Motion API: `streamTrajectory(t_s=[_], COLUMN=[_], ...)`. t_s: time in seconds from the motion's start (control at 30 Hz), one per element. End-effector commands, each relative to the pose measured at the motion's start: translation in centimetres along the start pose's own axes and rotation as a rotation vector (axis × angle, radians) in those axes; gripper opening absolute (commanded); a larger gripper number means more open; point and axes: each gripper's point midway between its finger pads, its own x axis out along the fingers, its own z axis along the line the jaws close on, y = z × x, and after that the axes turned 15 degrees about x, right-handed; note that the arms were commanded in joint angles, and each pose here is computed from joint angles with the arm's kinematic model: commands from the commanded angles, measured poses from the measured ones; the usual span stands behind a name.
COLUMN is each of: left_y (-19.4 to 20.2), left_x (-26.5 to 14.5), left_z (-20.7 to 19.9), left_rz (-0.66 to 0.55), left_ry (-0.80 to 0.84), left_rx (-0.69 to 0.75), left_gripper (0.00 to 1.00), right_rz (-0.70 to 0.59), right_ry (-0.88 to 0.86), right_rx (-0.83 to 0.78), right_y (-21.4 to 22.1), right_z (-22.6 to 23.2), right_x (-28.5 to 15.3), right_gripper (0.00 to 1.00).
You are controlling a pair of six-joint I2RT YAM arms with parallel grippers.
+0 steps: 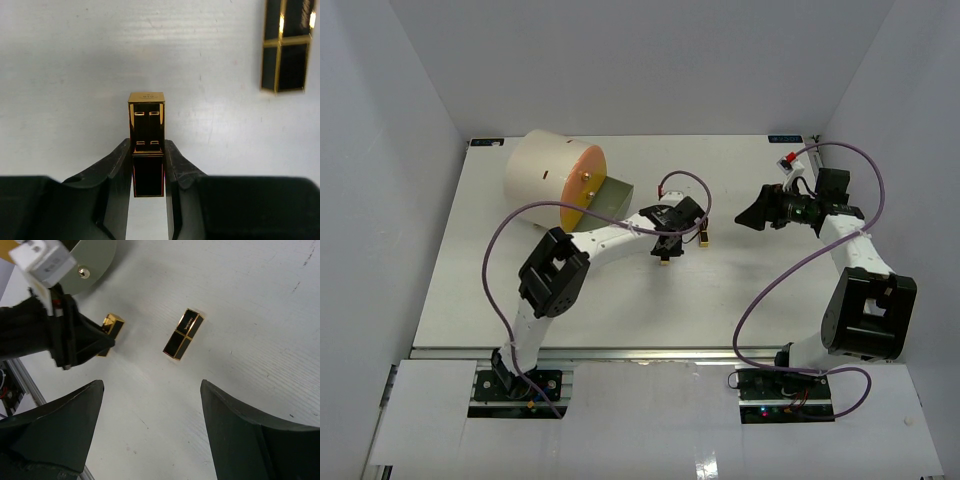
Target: Organize the makeup
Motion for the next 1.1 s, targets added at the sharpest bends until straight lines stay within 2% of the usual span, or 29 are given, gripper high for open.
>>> streamTrajectory(t_s=[0.0, 0.13, 0.33, 0.47, 0.57, 0.7, 0.9, 1.0, 1.07], left_y=[-6.2, -7.5, -9.2, -9.5, -9.5, -9.1, -8.6, -8.9, -9.6], left_x=[-9.7, -12.5, -13.0, -12.1, -11.1, -9.6, -8.5, -9.0, -10.8], left_z=[2.4, 5.9, 13.2, 16.5, 17.8, 18.4, 18.7, 18.4, 17.5], left_rz=[-0.262, -0.354, -0.368, -0.359, -0.348, -0.316, -0.297, -0.315, -0.368], left_ry=[0.074, 0.012, -0.108, -0.147, -0.166, -0.17, -0.172, -0.146, -0.084], left_rx=[0.199, 0.342, 0.438, 0.47, 0.478, 0.496, 0.495, 0.482, 0.453], left_gripper=[0.03, 0.0, 0.02, 0.19, 0.36, 0.49, 0.86, 0.91, 0.95], right_rz=[-0.004, 0.014, 0.041, 0.067, 0.088, 0.155, 0.182, 0.211, 0.225], right_ry=[-0.031, -0.024, -0.001, 0.01, 0.045, 0.062, 0.097, 0.142, 0.2], right_rx=[-0.045, -0.04, -0.053, -0.082, -0.109, -0.148, -0.145, -0.147, -0.168], right_y=[0.0, 0.4, 1.1, 1.6, 1.9, 3.3, 3.4, 3.8, 3.9], right_z=[1.1, 0.9, 0.8, 1.2, 1.1, 1.7, 0.7, -0.1, -0.8], right_x=[-0.2, 0.4, 1.4, 2.4, 3.3, 5.4, 6.4, 7.2, 7.9], right_gripper=[0.85, 0.85, 0.85, 0.86, 0.86, 0.87, 0.88, 0.89, 0.9])
